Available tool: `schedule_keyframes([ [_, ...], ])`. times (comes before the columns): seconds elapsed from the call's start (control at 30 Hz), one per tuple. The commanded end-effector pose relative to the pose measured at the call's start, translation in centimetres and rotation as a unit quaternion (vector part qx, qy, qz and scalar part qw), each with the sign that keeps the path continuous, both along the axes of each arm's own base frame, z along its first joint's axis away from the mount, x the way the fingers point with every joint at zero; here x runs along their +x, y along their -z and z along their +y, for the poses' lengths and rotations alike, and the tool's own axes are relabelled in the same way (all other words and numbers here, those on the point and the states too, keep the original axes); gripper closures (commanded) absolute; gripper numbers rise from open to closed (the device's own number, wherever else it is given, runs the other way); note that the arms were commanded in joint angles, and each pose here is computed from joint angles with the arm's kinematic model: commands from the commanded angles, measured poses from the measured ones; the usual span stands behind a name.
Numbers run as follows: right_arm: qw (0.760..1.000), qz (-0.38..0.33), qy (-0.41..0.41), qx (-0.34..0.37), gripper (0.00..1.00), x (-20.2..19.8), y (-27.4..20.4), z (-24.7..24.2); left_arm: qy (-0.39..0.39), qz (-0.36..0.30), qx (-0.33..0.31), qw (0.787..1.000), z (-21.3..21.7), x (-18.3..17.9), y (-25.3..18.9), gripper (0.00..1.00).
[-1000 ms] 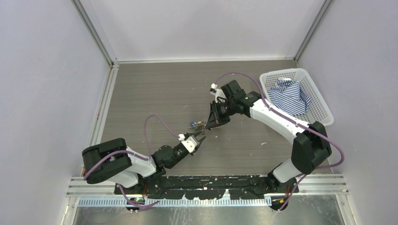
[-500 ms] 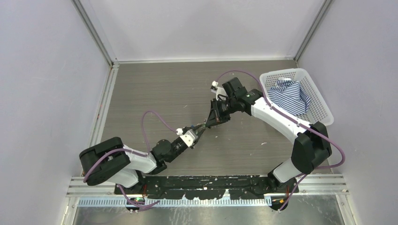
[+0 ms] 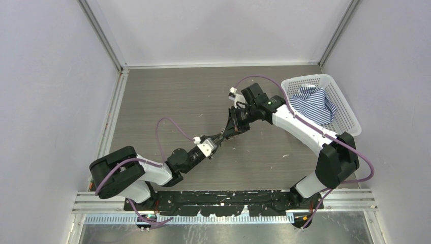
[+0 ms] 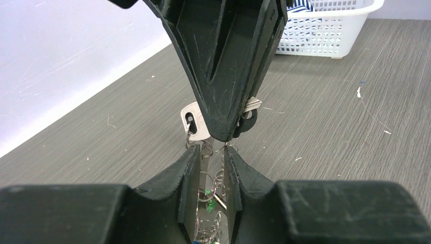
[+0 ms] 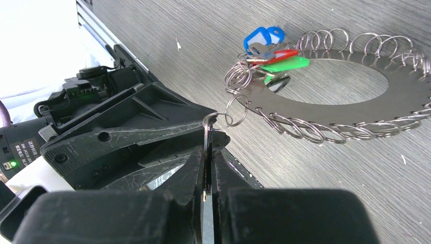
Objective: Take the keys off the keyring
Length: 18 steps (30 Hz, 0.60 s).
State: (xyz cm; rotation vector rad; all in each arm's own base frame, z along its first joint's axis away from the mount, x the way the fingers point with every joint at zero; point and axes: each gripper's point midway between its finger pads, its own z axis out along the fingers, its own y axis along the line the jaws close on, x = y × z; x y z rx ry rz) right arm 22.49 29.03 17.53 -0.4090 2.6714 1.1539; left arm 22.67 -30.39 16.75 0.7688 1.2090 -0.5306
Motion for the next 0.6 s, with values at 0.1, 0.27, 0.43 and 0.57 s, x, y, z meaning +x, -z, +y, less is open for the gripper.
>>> schedule_keyframes([
  [0.1, 0.998, -0.039, -0.006, 0.044, 0.99, 0.4, -4.3, 0.6, -0.017, -0.024, -0.039, 0.999, 0.5, 1.0, -2.6, 0.73],
  [0.27, 0.998, -0.039, -0.007, 0.045, 0.99, 0.4, -4.3, 0.7, -0.016, -0.016, -0.041, 0.999, 1.0, 1.0, -2.3, 0.72],
  [0.43, 0.998, -0.042, -0.008, 0.046, 0.99, 0.4, -4.6, 0.7, 0.002, -0.013, -0.038, 0.999, 0.4, 0.8, -2.0, 0.64],
  [0.57, 0.998, -0.042, -0.008, 0.044, 0.99, 0.3, -4.6, 0.6, 0.028, -0.009, -0.047, 0.998, 0.0, 0.5, -2.4, 0.58],
])
